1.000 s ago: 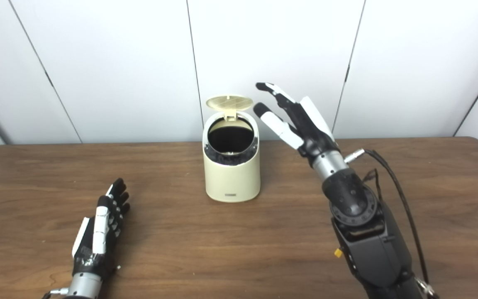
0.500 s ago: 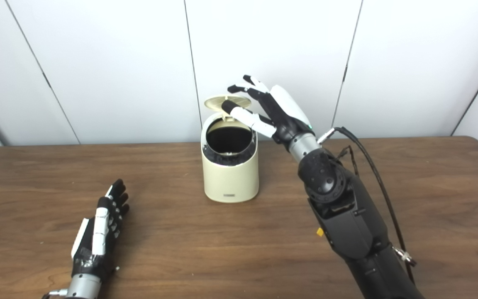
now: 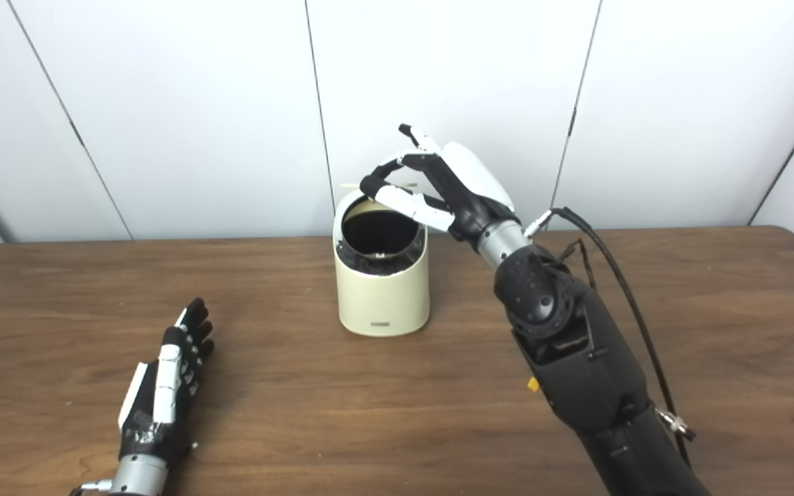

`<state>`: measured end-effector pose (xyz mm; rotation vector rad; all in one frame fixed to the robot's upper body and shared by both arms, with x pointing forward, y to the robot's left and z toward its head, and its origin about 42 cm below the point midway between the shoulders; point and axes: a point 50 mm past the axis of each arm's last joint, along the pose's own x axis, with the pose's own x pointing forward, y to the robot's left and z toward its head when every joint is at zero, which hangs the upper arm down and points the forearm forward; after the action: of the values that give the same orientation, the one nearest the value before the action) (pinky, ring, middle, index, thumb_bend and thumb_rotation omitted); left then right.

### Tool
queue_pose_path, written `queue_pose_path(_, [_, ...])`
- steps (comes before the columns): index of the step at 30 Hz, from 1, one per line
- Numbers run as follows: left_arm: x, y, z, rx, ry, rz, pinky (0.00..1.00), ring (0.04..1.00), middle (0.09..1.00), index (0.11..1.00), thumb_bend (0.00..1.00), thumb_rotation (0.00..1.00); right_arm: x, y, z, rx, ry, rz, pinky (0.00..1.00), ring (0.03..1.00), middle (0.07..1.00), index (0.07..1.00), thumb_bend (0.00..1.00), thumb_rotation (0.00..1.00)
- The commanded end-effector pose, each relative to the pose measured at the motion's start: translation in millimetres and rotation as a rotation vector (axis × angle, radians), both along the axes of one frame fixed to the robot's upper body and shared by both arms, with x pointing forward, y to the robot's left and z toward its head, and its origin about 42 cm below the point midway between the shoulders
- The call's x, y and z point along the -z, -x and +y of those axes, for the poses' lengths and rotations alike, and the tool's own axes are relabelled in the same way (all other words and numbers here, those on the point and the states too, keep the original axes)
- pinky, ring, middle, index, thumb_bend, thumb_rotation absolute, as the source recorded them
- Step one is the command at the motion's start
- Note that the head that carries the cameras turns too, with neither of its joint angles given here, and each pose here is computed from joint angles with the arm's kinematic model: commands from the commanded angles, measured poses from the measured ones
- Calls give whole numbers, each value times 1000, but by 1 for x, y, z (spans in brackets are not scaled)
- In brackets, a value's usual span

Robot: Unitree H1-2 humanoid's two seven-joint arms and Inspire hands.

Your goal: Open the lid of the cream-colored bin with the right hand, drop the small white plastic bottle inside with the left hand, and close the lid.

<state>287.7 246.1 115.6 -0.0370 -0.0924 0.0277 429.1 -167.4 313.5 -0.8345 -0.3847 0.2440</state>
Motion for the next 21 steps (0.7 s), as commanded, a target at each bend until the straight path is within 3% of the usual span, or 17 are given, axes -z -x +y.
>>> queue_pose_path(1, [14,7,-6,8,10,39,1000,1000,1000,1000,619,1000,-22,4,-2,-23,4,-83,1000,1000,1000,625,654,1000])
queue_pose_path(21, [10,5,-8,3,13,35,1000,1000,1000,1000,619,1000,-3,27,-15,-28,47,-49,1000,1000,998,619,591,1000])
